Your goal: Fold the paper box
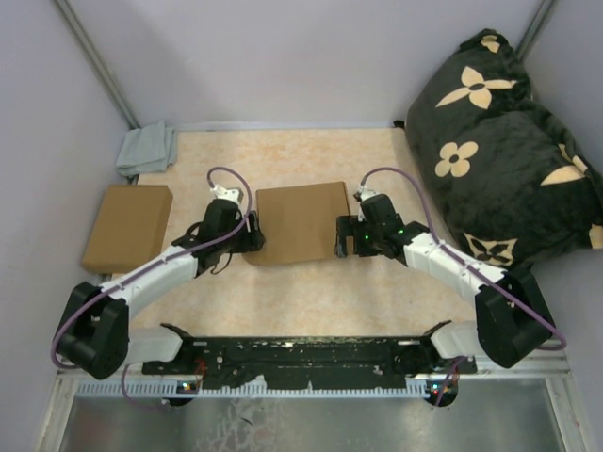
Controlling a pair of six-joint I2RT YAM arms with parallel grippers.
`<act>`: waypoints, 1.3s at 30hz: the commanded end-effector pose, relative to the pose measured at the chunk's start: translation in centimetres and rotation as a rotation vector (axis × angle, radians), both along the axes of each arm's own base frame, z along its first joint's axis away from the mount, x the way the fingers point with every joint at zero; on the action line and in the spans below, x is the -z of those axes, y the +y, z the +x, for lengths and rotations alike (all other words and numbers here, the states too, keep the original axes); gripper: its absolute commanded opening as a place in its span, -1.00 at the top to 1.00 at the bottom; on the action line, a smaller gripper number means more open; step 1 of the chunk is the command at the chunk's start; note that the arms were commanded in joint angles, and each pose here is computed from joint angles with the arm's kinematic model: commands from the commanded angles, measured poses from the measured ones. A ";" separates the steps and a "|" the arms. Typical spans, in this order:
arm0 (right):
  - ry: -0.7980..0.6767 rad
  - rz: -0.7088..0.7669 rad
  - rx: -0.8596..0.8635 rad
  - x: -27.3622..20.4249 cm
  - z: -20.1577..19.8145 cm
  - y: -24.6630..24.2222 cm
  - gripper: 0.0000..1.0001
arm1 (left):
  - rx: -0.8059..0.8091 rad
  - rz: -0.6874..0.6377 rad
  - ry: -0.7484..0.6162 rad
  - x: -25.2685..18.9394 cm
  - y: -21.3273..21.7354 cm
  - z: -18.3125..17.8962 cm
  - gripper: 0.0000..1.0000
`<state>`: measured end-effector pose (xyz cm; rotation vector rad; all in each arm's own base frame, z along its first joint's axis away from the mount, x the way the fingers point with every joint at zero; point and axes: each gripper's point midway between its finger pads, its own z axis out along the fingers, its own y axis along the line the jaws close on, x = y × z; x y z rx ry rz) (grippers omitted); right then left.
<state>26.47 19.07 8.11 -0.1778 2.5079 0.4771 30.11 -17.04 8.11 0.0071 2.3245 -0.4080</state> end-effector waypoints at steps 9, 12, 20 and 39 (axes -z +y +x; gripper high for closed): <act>-0.051 0.020 -0.051 -1.5 0.3 0.8 -0.88 | 0.062 -0.047 0.023 -2.5 -0.7 -2.1 -0.38; -0.057 0.019 -0.054 -1.6 0.1 0.7 -0.88 | 0.084 -0.061 0.043 -2.1 -0.6 -3.6 -0.36; -0.047 0.019 -0.066 -1.2 -0.1 0.7 -0.88 | 0.085 -0.023 0.123 0.3 -0.2 -5.6 -0.34; -0.060 -0.016 -0.057 -1.0 -0.3 0.3 -0.82 | 0.108 0.009 0.124 -0.1 -1.5 -5.5 -0.27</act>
